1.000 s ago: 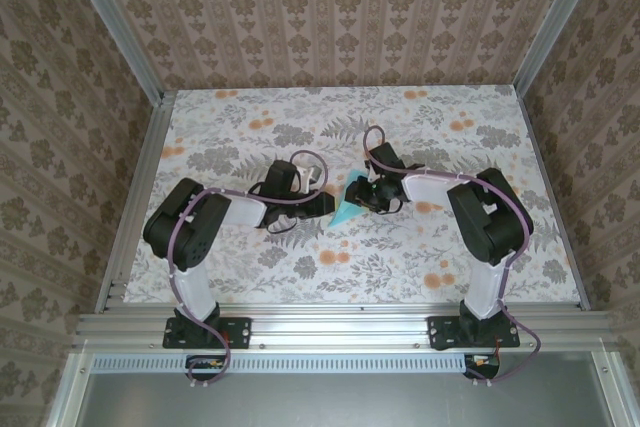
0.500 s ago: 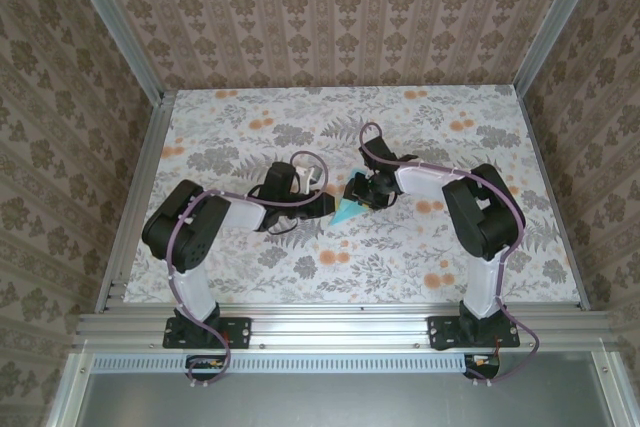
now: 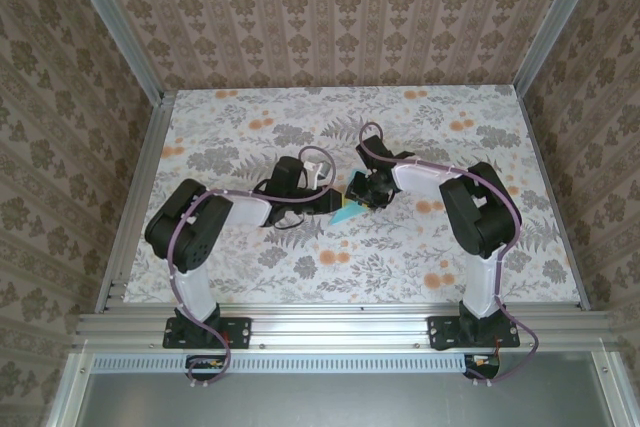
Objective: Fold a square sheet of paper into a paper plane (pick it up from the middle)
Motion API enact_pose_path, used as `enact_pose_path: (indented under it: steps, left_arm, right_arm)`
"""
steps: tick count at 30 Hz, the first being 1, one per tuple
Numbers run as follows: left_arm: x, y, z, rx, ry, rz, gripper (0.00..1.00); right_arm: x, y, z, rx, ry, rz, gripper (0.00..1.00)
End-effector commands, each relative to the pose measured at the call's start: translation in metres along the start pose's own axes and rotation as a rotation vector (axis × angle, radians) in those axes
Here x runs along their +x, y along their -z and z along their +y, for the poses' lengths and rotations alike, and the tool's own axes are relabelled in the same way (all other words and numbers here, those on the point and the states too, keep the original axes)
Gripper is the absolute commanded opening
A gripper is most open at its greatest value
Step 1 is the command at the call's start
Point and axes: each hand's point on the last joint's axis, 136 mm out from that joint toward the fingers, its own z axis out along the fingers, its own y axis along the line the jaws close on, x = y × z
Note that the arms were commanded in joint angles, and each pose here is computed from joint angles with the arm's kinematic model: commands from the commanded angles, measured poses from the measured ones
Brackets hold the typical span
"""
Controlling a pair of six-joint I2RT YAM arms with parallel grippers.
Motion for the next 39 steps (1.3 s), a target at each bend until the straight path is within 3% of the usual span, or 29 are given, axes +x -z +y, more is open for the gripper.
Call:
enact_pose_path:
  steps: [1,21,39]
  left_arm:
    - [0.009,-0.007,0.007,-0.025,0.001,0.051,0.11]
    - [0.019,-0.011,0.027,-0.106,0.033,0.096,0.05]
    - [0.021,-0.007,0.04,-0.183,0.028,0.091,0.04]
  right_arm:
    - [0.038,-0.039,-0.096,0.352,-0.067,0.102,0.35]
    - [0.045,-0.049,-0.103,0.377,-0.07,0.151,0.44]
    - [0.049,-0.054,-0.114,0.43,-0.102,0.16,0.45]
